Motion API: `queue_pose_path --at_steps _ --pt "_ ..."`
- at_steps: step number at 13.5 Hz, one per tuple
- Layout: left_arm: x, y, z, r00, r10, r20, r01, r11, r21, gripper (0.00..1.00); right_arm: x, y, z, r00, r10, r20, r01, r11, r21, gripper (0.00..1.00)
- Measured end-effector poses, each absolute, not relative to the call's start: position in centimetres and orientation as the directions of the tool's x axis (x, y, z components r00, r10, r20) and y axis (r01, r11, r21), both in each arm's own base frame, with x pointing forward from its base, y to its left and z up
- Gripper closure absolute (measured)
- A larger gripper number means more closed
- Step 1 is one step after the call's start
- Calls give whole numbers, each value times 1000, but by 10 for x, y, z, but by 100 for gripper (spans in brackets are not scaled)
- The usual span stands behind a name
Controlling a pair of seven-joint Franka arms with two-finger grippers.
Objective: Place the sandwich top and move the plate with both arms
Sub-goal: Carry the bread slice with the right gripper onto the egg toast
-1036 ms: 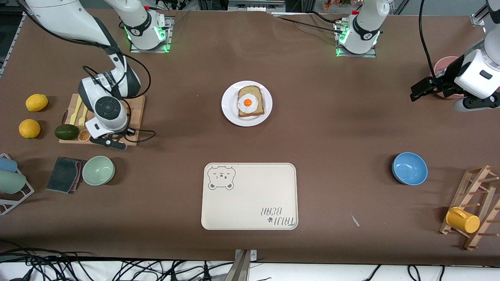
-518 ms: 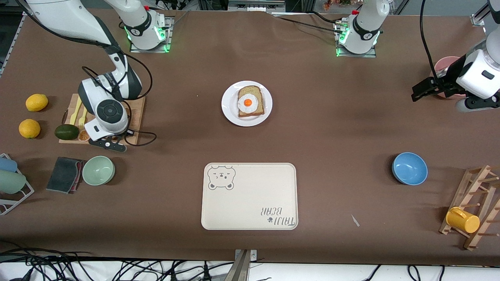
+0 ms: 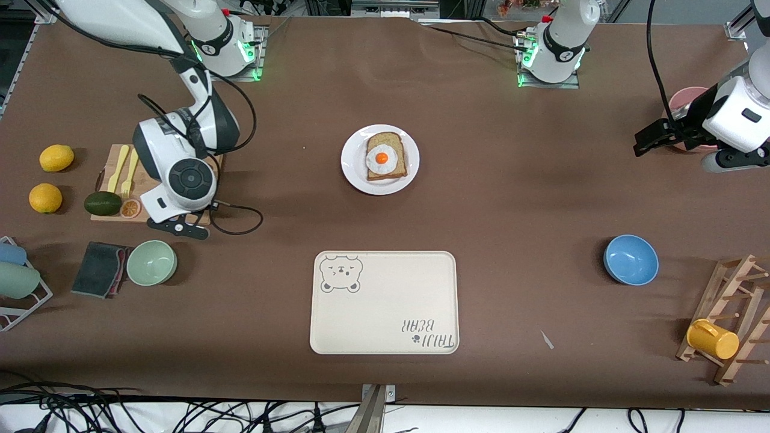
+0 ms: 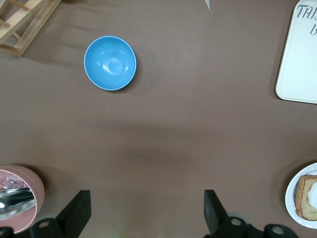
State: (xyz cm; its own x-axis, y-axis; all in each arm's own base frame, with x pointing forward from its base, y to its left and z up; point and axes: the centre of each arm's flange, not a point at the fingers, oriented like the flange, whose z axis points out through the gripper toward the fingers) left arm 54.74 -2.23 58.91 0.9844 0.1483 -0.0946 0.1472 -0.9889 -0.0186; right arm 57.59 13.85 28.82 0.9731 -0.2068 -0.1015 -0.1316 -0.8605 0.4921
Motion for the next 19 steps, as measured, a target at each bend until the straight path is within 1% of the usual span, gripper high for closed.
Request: queue_pose_path --at_steps 2,5,8,11,13,15,17,19 --pt "547 -23 589 985 148 -95 147 -989 -19 0 573 183 309 974 -194 -117 -121 -883 453 87" --pt "547 -23 589 985 147 -95 146 -989 -19 0 551 262 326 973 -171 -155 -107 -929 353 87" --pt "547 -23 589 985 147 -95 146 -989 -19 0 517 345 333 968 -189 -168 -136 -950 282 87" --pt "547 -23 589 985 146 -95 145 -989 -19 0 475 436 321 970 -203 -136 -160 -947 277 87" --pt "547 -24 589 985 146 -95 145 -989 -19 0 453 485 308 972 -204 -120 -167 -949 268 87" --pt "547 -25 589 985 145 -96 144 -989 -19 0 445 515 291 966 -210 -149 -174 -959 225 87" --pt "547 -25 589 985 144 -99 143 -990 -19 0 450 531 273 958 -228 -173 -206 -969 137 87" --pt "546 -26 589 985 142 -102 141 -990 -20 0 452 538 257 956 -234 -177 -219 -970 104 87"
